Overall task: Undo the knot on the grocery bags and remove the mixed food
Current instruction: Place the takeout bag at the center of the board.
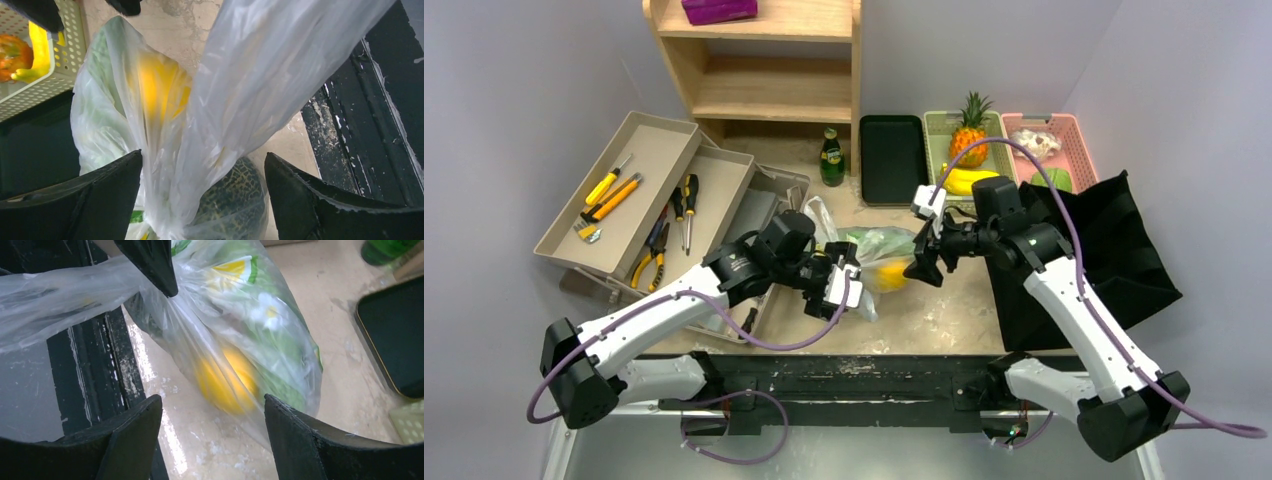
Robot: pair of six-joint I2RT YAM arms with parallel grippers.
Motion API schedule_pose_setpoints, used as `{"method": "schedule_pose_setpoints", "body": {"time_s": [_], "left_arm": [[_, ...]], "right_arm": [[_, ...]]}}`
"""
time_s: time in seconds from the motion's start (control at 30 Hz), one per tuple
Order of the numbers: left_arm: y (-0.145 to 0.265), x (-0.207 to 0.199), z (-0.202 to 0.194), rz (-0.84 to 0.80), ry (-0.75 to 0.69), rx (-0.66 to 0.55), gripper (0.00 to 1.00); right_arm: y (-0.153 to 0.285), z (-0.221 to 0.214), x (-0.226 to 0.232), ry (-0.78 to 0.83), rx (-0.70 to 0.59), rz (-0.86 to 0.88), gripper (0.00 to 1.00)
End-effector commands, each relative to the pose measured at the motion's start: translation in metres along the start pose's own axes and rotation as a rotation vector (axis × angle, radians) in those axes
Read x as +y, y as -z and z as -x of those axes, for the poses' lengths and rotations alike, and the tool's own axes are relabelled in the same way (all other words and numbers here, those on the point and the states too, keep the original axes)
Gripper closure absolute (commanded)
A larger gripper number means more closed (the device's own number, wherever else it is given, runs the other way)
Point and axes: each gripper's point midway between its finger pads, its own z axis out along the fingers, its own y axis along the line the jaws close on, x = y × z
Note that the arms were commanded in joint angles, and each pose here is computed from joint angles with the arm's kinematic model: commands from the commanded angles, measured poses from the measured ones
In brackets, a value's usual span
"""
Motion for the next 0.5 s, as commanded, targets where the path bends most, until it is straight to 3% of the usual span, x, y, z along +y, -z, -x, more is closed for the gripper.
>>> {"method": "schedule_pose_setpoints", "body": {"time_s": [0.0,0.23,0.37,0.47], "left_arm": [[0.008,-0.01,-0.009,-0.018,-0.014,0.036,0.17],[0.009,-0.006,-0.011,0.033,0.012,0.036,0.49],[0.02,-0.003,-0.006,0.089,0.012,0.025,0.51],[0.038,0.0,-0.003,0.18,0.02,0.02,0.51]], "right_arm": [[-0.024,0.03,-0.006,0.085,-0.086,-0.013,0.29],[-0.079,0.026,0.024,0.25,-0.055,0.107,0.3],[-0.101,0.0,0.017,0.327,-0.013,0.085,0.38],[-0.103,-0.008,0.011,0.36,0.007,0.05,0.54]]}}
